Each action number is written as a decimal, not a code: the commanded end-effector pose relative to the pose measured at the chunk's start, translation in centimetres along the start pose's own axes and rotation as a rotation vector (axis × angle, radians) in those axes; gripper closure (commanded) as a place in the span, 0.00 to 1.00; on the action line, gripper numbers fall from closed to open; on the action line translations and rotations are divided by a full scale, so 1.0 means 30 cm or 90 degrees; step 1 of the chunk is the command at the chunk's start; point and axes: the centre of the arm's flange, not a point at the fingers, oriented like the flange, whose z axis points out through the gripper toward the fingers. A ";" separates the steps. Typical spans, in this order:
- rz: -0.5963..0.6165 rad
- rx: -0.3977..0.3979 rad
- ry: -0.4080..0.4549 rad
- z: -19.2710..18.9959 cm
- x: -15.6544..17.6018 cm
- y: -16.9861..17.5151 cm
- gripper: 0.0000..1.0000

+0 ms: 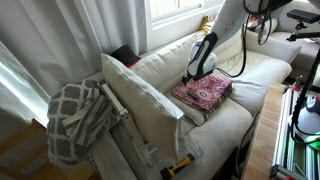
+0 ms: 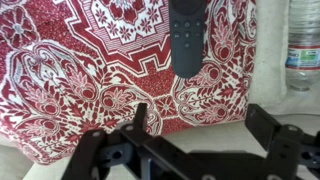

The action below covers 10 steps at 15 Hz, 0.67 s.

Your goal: Uncover the remote, then place it throw blanket

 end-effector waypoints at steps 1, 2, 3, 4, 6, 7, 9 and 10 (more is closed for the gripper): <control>0.020 0.007 -0.056 -0.267 -0.070 0.020 0.00; 0.020 0.009 -0.071 -0.335 -0.083 0.023 0.00; 0.024 0.009 -0.091 -0.382 -0.095 0.023 0.00; 0.017 0.016 -0.104 -0.444 -0.118 0.026 0.00; 0.014 0.027 -0.123 -0.545 -0.147 0.026 0.00; 0.012 0.031 -0.130 -0.586 -0.162 0.023 0.00; 0.005 0.043 -0.140 -0.672 -0.188 0.013 0.00; -0.003 0.051 -0.146 -0.713 -0.203 0.009 0.00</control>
